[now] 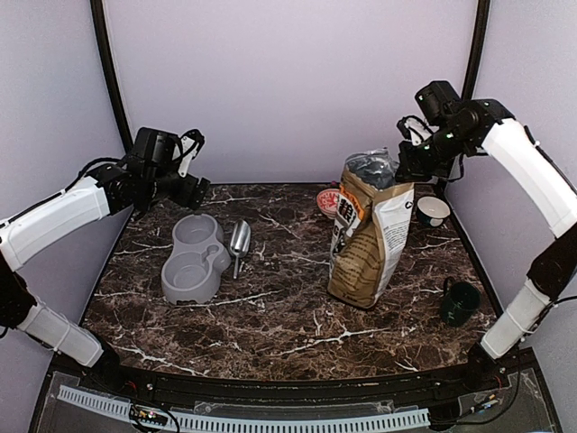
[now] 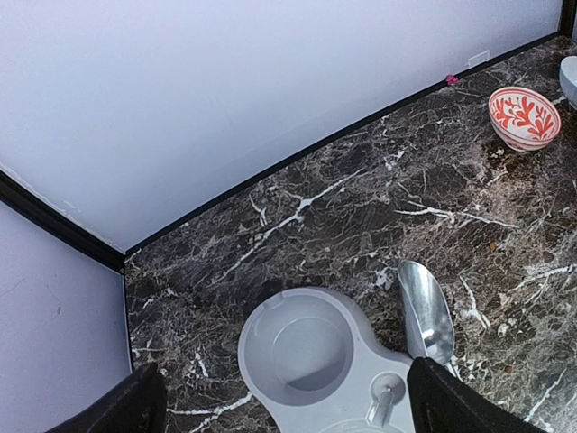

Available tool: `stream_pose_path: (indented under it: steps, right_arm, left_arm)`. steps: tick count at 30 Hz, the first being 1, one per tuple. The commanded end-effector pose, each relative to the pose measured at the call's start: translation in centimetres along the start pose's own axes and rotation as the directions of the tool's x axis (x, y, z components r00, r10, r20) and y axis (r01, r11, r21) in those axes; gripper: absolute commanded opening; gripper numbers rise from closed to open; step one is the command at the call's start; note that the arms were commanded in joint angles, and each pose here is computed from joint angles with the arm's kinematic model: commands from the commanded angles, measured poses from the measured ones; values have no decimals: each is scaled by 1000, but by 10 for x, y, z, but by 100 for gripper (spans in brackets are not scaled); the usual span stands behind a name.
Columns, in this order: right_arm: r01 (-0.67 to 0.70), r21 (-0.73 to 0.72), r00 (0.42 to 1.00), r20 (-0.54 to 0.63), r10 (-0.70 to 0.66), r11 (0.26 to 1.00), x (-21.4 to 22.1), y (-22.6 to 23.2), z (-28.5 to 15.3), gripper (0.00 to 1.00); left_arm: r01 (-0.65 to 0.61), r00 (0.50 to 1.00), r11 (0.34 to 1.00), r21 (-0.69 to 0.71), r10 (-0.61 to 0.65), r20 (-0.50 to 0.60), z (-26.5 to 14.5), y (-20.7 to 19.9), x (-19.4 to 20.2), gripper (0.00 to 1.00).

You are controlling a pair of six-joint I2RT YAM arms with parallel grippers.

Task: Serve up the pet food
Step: Move the pet food bag to the center of the board.

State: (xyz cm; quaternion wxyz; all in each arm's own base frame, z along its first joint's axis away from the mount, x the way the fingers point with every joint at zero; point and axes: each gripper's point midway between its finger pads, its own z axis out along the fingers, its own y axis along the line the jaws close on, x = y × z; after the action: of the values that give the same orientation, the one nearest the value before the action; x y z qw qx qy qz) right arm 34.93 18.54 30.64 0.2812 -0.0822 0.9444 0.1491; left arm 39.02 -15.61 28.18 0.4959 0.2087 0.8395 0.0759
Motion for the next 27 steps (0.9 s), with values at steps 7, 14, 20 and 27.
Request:
stream_pose_path:
  steps: [7, 14, 20, 27]
  right_arm:
    - [17, 69, 965, 260, -34, 997, -32, -35, -91, 0]
    - [6, 59, 969, 246, -21, 998, -35, -35, -84, 0]
    - [-15, 37, 976, 218, 7, 999, -37, -26, -62, 0]
    - [14, 50, 987, 161, -22, 999, -46, 4, -19, 0]
  left_arm:
    - [-6, 1000, 1000, 1, 6, -7, 6, -3, 3, 96]
    - [-2, 1000, 1000, 1, 2, 3, 2, -2, 1, 95]
    - [0, 1000, 1000, 2, 0, 7, 0, -1, 0, 95]
    - [-2, 1000, 1000, -5, 2, 7, -1, 0, -1, 95]
